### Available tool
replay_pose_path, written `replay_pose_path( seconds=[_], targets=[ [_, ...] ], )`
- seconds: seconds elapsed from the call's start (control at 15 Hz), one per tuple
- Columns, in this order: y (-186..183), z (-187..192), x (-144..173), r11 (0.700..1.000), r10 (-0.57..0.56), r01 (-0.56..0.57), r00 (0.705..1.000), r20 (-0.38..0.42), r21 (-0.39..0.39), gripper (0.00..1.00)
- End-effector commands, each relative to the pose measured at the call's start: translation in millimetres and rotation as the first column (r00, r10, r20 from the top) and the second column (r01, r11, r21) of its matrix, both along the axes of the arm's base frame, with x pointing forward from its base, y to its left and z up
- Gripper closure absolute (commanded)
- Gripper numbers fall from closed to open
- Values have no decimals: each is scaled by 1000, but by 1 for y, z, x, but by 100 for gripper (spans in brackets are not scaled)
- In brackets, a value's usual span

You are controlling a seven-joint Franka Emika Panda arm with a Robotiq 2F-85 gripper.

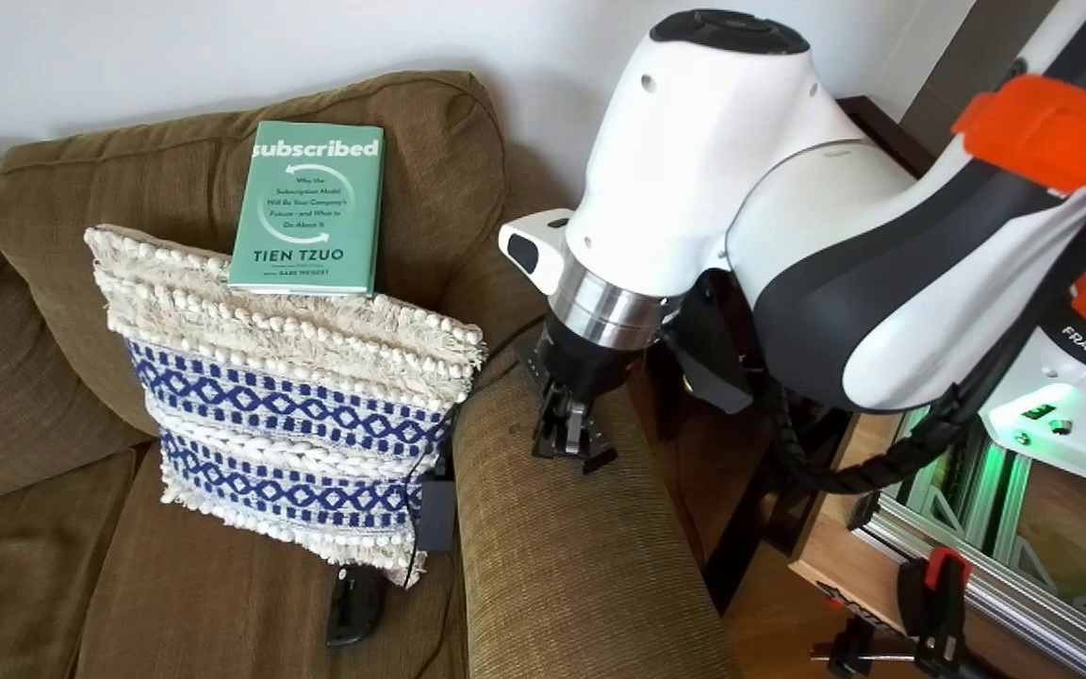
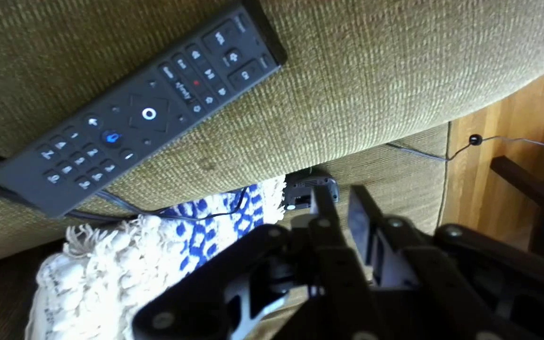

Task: Press a button on the grey remote control.

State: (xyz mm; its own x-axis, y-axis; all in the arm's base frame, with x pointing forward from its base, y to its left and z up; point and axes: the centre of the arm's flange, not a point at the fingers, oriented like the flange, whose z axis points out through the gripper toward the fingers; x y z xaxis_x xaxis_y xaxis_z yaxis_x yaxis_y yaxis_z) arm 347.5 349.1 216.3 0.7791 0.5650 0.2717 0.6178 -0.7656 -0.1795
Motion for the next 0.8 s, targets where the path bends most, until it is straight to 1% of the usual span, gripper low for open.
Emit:
replay_pose_path(
  seconds=[0.0,0.07,0.13,0.2,0.33,0.4,0.47,0.53,0.73],
  targets=[
    [-31,46,-16,995,-29,28,1000,-8,-100,51],
    [-36,56,-19,989,-14,9,999,-29,-150,44],
    [-44,65,-22,974,-16,7,999,-37,-224,38],
    [-50,71,-23,962,-21,3,998,-65,-271,29],
    [-65,85,-26,928,-61,24,994,-88,-372,14],
    [-72,94,-27,929,-75,34,993,-96,-370,7],
    [-77,106,-26,927,-106,69,991,-80,-369,1],
    [-81,116,-26,926,-128,95,989,-67,-365,0],
    [-92,143,-18,922,-229,223,973,18,-316,0]
  ],
)
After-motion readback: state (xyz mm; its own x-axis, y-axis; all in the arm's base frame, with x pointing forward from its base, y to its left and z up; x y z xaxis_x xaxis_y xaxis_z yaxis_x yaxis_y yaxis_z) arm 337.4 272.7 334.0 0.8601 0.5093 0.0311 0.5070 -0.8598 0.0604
